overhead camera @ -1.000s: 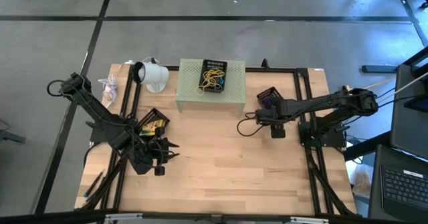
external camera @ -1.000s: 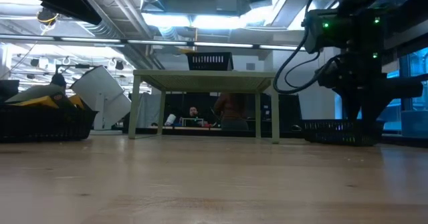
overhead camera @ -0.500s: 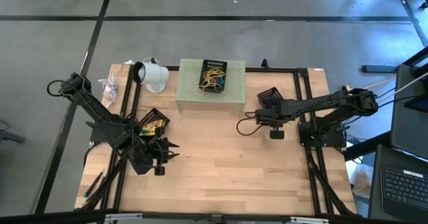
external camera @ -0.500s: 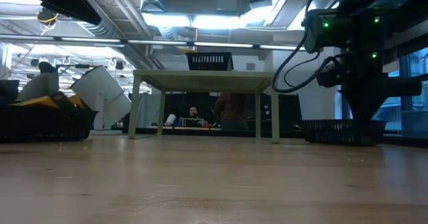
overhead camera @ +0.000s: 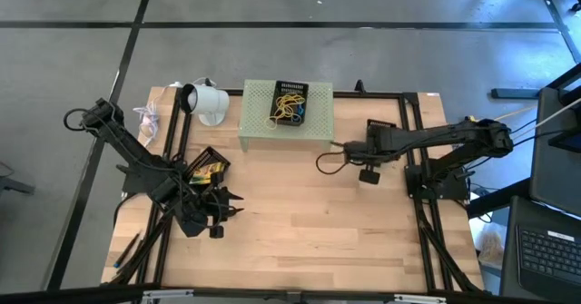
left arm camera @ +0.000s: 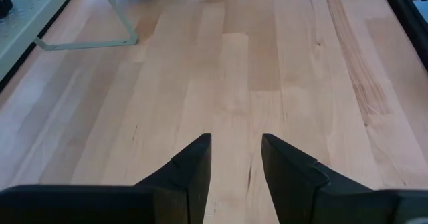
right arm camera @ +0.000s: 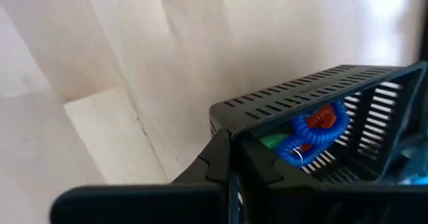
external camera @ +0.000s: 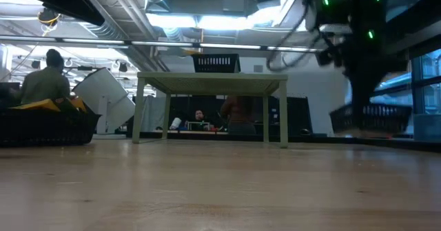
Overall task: Pick & Place Office Desk Supplies
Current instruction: Put the top black bin on the shelf, then put the black bin on the shelf
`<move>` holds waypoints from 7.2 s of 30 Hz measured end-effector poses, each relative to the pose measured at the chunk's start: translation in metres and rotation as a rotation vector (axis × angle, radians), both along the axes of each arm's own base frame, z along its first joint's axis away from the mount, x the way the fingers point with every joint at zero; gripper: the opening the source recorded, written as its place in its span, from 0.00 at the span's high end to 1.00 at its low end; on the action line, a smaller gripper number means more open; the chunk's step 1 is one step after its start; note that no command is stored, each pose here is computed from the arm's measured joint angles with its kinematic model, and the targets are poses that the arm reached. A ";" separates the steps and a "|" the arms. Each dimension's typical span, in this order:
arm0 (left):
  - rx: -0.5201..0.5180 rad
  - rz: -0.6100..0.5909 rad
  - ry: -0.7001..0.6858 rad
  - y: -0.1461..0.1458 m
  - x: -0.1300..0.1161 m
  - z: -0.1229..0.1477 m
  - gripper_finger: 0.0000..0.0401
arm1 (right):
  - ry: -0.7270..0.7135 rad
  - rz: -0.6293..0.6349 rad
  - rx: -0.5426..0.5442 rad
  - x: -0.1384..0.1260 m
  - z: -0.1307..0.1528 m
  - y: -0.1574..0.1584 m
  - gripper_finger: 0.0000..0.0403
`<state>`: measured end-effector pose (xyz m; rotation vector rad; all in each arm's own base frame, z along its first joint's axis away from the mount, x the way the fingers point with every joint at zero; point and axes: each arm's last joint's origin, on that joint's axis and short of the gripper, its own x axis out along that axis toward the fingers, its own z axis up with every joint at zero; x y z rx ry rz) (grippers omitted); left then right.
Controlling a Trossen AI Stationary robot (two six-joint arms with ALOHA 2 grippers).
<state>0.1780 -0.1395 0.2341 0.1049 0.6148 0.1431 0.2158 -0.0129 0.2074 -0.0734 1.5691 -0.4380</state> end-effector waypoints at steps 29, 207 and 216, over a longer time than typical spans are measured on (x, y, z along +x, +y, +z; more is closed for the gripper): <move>0.009 -0.010 0.001 0.000 0.000 0.000 0.68 | -0.385 0.104 -0.140 0.121 0.165 -0.006 0.98; 0.052 0.119 0.445 0.035 -0.019 0.065 0.99 | -0.309 0.106 0.011 0.139 0.159 0.036 0.62; 0.296 0.182 0.400 0.082 0.009 0.096 0.99 | -0.298 0.146 0.016 0.137 0.158 0.050 0.62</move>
